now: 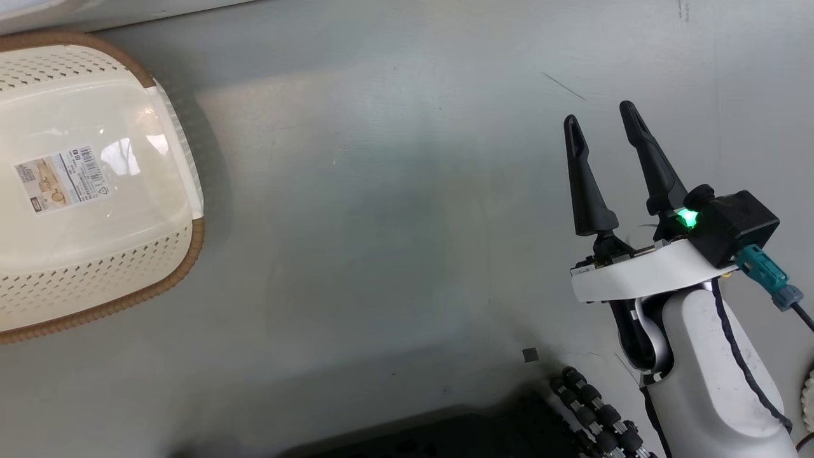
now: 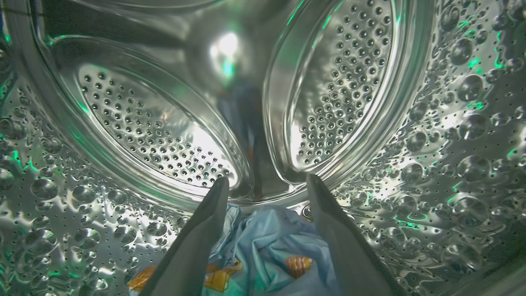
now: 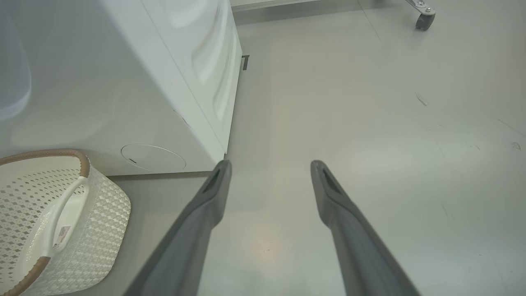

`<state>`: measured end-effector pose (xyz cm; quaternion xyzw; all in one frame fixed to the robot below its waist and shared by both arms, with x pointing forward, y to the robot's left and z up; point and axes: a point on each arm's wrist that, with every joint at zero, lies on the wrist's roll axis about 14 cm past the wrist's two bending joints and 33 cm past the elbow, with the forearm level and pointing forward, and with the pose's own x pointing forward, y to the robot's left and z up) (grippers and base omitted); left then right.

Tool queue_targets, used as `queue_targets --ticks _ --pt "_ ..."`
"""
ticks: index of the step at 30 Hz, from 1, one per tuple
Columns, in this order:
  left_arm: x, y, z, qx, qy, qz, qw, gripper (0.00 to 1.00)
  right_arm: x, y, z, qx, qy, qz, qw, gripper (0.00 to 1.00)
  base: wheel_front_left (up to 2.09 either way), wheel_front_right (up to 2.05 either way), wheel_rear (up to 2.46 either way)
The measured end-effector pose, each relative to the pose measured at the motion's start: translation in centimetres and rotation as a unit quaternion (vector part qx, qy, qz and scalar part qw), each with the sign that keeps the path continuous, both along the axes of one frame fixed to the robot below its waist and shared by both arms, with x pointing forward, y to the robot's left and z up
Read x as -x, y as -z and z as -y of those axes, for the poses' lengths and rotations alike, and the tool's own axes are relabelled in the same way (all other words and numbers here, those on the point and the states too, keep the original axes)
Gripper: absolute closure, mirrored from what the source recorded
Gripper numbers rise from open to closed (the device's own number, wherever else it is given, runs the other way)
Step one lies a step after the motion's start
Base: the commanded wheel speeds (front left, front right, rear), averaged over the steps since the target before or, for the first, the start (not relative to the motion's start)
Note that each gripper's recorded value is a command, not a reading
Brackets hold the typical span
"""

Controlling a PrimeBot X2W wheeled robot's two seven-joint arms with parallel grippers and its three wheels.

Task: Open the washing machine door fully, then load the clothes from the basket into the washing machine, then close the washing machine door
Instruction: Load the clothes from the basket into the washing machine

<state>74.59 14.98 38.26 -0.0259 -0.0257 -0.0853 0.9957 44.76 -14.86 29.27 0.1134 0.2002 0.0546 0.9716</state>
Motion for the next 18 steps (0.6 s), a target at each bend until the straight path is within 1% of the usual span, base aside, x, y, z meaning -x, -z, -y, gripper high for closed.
queue_targets --ticks 5,18 --pt "0.4 0.2 0.4 0.0 0.004 -0.005 1.0 0.0 -0.7 -0.4 -0.1 -0.002 -0.002 0.01 1.0 0.0 0.0 0.0 0.0" --pt "1.8 -1.4 0.2 0.004 0.001 -0.009 1.0 0.0 -1.5 -1.9 -0.7 -0.009 -0.004 0.033 0.999 0.0 0.0 0.0 0.0"
